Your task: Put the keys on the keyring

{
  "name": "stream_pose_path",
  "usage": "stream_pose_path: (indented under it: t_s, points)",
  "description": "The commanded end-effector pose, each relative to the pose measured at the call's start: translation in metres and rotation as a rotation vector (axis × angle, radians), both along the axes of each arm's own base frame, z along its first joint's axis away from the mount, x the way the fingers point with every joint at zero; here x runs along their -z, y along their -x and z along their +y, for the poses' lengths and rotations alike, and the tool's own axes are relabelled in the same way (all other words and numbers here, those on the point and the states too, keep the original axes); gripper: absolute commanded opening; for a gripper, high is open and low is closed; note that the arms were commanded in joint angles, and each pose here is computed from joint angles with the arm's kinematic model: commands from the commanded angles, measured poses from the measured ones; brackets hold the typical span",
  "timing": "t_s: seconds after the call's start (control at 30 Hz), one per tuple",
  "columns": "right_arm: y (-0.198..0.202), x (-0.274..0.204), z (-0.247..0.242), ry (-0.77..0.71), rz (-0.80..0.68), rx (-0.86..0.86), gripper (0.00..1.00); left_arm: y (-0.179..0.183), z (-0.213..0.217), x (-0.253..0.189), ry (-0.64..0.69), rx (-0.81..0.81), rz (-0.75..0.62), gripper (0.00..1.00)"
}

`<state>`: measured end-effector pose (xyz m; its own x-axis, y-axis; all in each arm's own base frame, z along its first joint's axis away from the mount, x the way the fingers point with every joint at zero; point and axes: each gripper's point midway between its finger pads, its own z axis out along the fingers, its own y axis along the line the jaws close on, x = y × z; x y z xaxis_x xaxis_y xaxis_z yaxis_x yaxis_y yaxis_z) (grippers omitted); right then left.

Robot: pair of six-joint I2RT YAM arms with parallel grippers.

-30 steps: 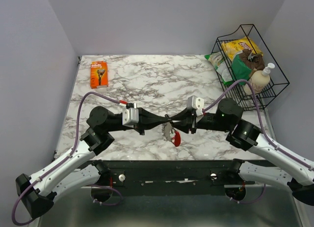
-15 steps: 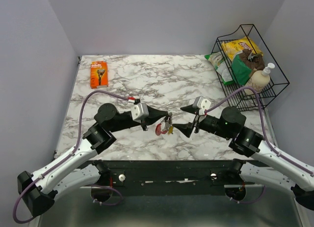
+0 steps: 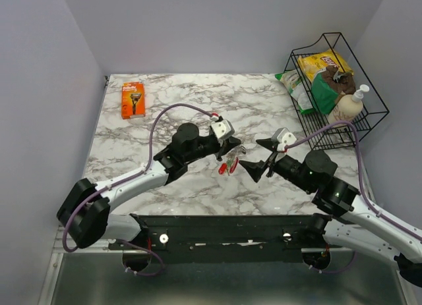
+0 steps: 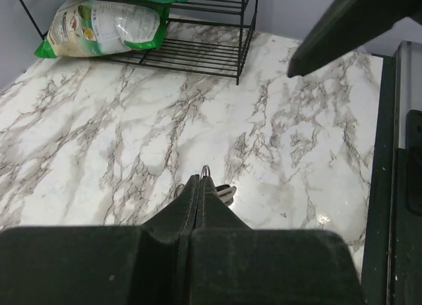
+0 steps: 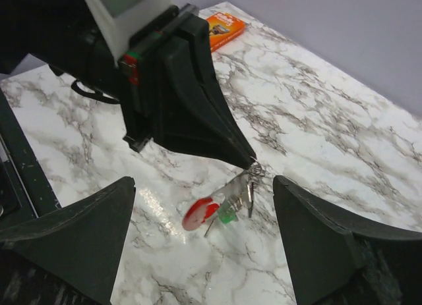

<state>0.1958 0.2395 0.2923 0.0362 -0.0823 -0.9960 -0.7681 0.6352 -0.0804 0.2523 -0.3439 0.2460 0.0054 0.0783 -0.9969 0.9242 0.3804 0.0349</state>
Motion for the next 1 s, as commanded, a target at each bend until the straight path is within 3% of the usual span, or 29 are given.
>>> stream_pose_path:
  t_s: [0.0, 0.17, 0.33, 0.43, 0.6, 0.77, 0.83, 0.87, 0.97]
  points:
    - [-0.006, 0.005, -0.006, -0.014, 0.013, 0.054, 0.93, -0.026, -0.02, -0.043, 0.158, -0.041, -0.08, 0.0]
    - [-0.007, 0.009, -0.006, -0.008, 0.022, 0.059, 0.94, -0.04, -0.014, -0.032, 0.202, -0.123, -0.092, 0.0]
    - [-0.008, 0.017, -0.002, 0.016, 0.034, 0.052, 0.95, -0.044, 0.004, 0.035, 0.103, -0.195, -0.011, 0.0]
    - [-0.009, 0.022, -0.001, 0.026, 0.041, 0.053, 0.96, -0.04, 0.011, 0.081, 0.034, -0.224, 0.106, 0.0]
    - [-0.01, 0.026, 0.001, 0.033, 0.047, 0.048, 0.98, -0.031, 0.027, 0.122, -0.004, -0.294, 0.248, 0.11]
    - [-0.01, 0.028, 0.003, 0.039, 0.05, 0.04, 0.99, -0.031, 0.053, 0.131, -0.023, -0.409, 0.265, 0.16]
    - [-0.009, 0.026, 0.003, 0.037, 0.048, 0.037, 1.0, -0.034, 0.065, 0.133, -0.055, -0.467, 0.263, 0.23]
    - [-0.009, 0.026, 0.004, 0.037, 0.048, 0.036, 1.0, -0.034, 0.068, 0.134, -0.068, -0.481, 0.259, 0.35]
    - [-0.009, 0.024, 0.004, 0.032, 0.047, 0.033, 1.0, -0.036, 0.078, 0.128, -0.082, -0.524, 0.25, 0.54]
